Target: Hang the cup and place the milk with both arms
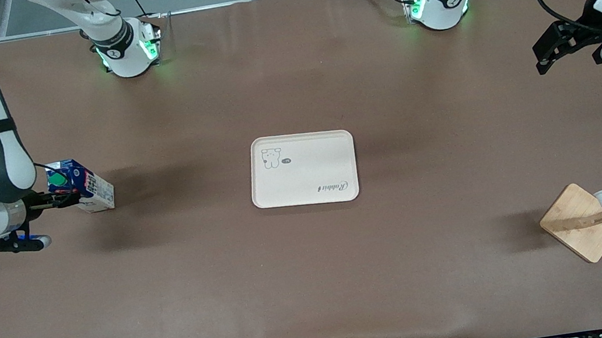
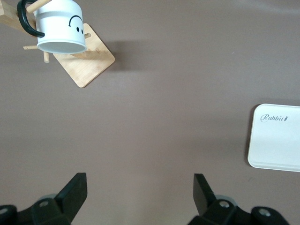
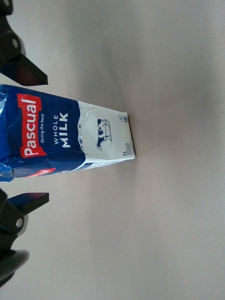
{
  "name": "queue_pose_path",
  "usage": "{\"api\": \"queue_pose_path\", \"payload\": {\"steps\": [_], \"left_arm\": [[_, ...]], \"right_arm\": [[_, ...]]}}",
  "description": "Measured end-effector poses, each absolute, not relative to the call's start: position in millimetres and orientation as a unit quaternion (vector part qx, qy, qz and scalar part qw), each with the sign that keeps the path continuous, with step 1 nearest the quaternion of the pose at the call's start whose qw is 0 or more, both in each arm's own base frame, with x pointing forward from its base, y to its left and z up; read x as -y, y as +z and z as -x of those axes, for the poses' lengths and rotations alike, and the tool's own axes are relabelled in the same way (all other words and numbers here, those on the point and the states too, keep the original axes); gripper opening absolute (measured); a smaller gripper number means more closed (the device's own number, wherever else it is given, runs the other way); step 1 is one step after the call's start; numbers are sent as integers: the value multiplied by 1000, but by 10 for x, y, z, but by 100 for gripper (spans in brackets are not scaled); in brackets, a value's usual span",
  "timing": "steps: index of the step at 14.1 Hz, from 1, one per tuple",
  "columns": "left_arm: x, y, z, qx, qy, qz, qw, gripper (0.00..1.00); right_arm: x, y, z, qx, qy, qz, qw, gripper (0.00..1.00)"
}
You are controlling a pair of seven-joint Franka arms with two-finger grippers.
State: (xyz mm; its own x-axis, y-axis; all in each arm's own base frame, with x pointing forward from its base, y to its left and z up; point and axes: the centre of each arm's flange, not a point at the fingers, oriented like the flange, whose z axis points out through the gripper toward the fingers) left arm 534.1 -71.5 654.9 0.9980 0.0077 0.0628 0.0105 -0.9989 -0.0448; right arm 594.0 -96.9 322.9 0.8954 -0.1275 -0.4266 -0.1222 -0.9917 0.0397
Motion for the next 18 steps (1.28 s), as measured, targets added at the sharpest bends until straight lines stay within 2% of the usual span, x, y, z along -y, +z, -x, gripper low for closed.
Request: {"api": "queue_pose_path", "payload": {"steps": [4, 10, 13, 18], "left_arm": [[743, 6559, -5337, 2, -32, 999, 22, 100], [745, 6573, -5336, 2, -34, 999, 22, 100], [744, 6575, -5336, 2, -34, 999, 22, 100], [734, 6570, -5334, 3, -32, 999, 23, 100]], "right_arm": [[852, 3709, -6072, 55, -223, -973, 6, 100], [569, 5148, -6530, 36, -79, -996, 9, 100], [395, 5623, -6706, 23, 2, -1000, 15, 100], [210, 6147, -6658, 13, 53, -998, 17, 100]]}}
